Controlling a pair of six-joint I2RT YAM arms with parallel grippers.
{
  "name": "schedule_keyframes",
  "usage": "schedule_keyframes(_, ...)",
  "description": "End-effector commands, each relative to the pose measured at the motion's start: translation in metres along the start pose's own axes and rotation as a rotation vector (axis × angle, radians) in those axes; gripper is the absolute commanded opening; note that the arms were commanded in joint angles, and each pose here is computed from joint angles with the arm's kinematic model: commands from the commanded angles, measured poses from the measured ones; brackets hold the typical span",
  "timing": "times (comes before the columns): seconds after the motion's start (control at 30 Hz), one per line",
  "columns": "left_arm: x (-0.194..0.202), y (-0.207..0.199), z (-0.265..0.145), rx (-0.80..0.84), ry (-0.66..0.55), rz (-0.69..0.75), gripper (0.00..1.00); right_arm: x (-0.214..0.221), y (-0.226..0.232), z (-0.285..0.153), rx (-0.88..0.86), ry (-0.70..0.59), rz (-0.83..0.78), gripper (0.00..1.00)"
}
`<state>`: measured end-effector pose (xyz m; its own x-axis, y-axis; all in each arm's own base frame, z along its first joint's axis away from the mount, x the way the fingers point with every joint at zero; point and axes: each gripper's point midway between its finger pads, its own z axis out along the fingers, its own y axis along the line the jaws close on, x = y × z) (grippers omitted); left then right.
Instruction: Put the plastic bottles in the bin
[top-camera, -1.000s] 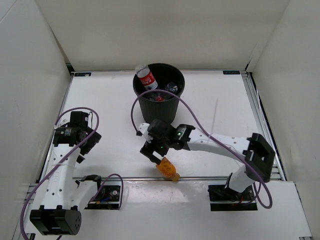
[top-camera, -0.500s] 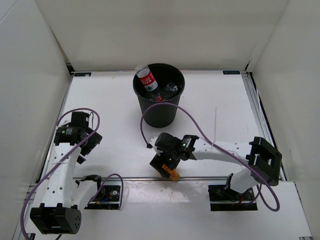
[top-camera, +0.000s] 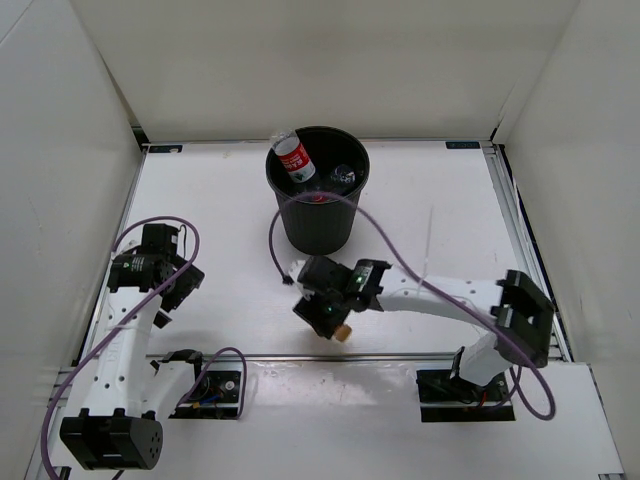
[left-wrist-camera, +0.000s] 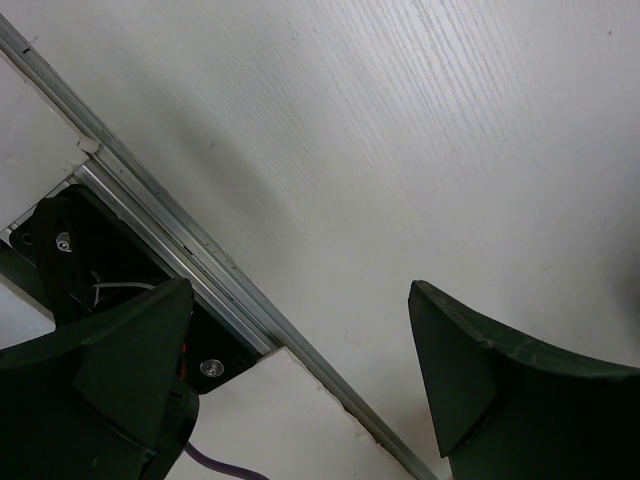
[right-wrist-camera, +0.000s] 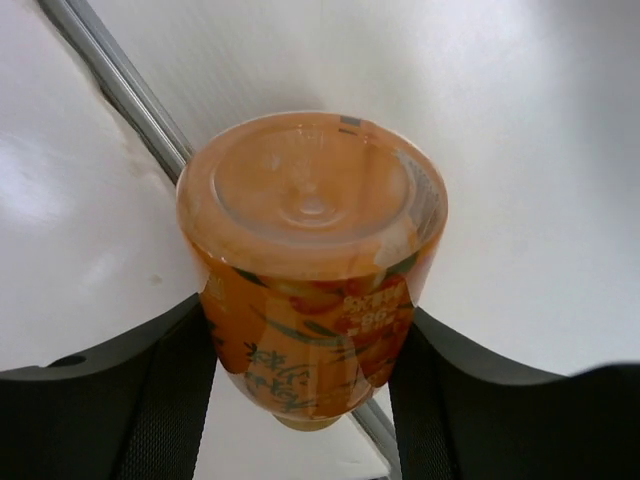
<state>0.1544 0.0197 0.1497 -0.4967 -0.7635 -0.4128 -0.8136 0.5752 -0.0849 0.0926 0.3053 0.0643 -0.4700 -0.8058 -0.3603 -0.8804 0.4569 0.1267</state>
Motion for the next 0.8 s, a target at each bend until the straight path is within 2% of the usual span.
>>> schedule_keyframes(0.0,0.004,0.008,-0.008,-0.012,0.008,-0.014,1.0,-0.103,-0.003,-0.114,0.104,-0.387,-0.048,0.19)
schedule_keyframes(0.1,0.007,0.004,-0.006,0.001,0.026,-0.023,1.0,-0.153,-0.027,-0.19,0.218,-0.585,-0.028,0.19)
schedule_keyframes(0.13,0.008,0.004,-0.003,0.0,0.027,-0.033,1.0,-0.182,-0.045,-0.228,0.261,-0.658,0.008,0.19)
schedule_keyframes(0.17,0.01,0.003,-0.003,0.005,0.034,-0.034,1.0,-0.196,-0.057,-0.247,0.298,-0.691,0.027,0.19)
schedule_keyframes(0.23,0.01,0.002,-0.001,0.007,0.032,-0.034,1.0,-0.222,-0.094,-0.258,0.385,-0.699,0.036,0.21)
schedule_keyframes(0.27,0.01,-0.002,-0.001,0.02,0.036,-0.046,1.0,-0.24,-0.103,-0.286,0.411,-0.776,0.032,0.24)
schedule_keyframes(0.37,0.012,-0.003,0.0,0.019,0.049,-0.044,1.0,-0.259,-0.146,-0.297,0.446,-0.847,0.11,0.32)
schedule_keyframes(0.43,0.012,-0.003,0.0,0.019,0.049,-0.044,1.0,-0.27,-0.164,-0.301,0.415,-0.872,0.131,0.49)
schedule_keyframes(0.47,0.012,-0.003,0.0,0.019,0.049,-0.044,1.0,-0.272,-0.165,-0.303,0.39,-0.885,0.123,0.62)
schedule_keyframes(0.5,0.012,-0.003,0.001,0.012,0.054,-0.041,1.0,-0.267,-0.17,-0.289,0.355,-0.857,0.147,0.77)
schedule_keyframes(0.53,0.012,-0.003,0.001,0.012,0.054,-0.041,1.0,-0.269,-0.167,-0.285,0.313,-0.86,0.149,1.0)
schedule_keyframes(0.63,0.011,-0.005,0.003,0.012,0.054,-0.041,1.0,-0.264,-0.163,-0.292,0.302,-0.869,0.174,1.0)
schedule_keyframes(0.77,0.002,-0.015,-0.003,0.037,0.036,-0.05,1.0,-0.235,-0.172,-0.341,0.428,-0.928,0.336,1.0)
